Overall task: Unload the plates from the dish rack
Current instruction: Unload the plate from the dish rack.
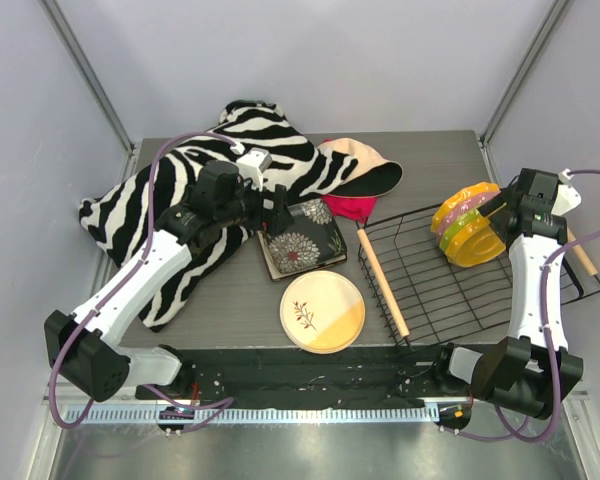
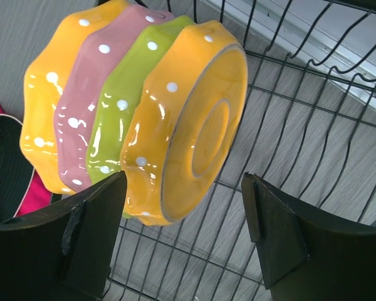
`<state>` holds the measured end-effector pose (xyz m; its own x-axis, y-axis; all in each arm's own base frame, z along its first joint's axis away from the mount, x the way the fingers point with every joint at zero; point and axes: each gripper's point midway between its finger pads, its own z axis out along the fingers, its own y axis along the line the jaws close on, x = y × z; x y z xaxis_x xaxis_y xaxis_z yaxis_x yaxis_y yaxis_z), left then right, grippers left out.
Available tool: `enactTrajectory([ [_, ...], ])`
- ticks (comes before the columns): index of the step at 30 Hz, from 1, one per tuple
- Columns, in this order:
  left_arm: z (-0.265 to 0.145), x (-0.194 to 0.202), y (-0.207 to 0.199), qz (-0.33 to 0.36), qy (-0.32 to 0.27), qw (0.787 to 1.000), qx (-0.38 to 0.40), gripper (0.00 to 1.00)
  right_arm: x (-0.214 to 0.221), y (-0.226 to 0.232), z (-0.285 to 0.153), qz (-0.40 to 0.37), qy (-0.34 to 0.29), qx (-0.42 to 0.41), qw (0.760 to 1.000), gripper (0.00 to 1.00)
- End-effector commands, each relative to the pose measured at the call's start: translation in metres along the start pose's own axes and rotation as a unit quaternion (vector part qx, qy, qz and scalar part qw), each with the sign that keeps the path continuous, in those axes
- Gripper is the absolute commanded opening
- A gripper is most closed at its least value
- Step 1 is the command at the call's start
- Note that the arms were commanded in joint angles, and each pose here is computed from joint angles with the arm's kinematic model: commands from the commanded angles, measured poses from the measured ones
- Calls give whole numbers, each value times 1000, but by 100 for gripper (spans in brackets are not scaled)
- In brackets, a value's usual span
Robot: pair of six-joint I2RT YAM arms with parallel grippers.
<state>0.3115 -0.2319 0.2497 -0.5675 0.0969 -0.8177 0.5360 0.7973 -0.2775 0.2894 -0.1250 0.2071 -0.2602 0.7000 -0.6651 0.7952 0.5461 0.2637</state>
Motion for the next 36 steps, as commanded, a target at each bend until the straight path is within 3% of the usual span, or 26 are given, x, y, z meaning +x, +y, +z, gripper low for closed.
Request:
enactTrajectory([
  [1,-3,-6,2,9,-12,1000,-5,99,-23,22,-8,22,-35,-44,998,82],
  [7,-3,-6,2,10,-12,1000,-5,99,-28,30,-1,24,-39,-53,998,82],
  [16,-2,-5,-2,9,-14,1000,8,99,-15,8,19,7,-37,-3,999,82],
  [24,3,-18,-17,19,-38,999,28,96,-9,-17,7,-8,-42,37,998,81],
  [29,10,-52,-69,31,-80,994,63,96,-4,-21,0,-6,-45,31,998,68],
  [33,24,-66,-138,46,-101,984,137,96,8,-24,8,-7,-34,30,999,50],
  [36,40,-78,-179,64,-115,974,185,96,17,-25,11,-4,-23,27,999,42],
])
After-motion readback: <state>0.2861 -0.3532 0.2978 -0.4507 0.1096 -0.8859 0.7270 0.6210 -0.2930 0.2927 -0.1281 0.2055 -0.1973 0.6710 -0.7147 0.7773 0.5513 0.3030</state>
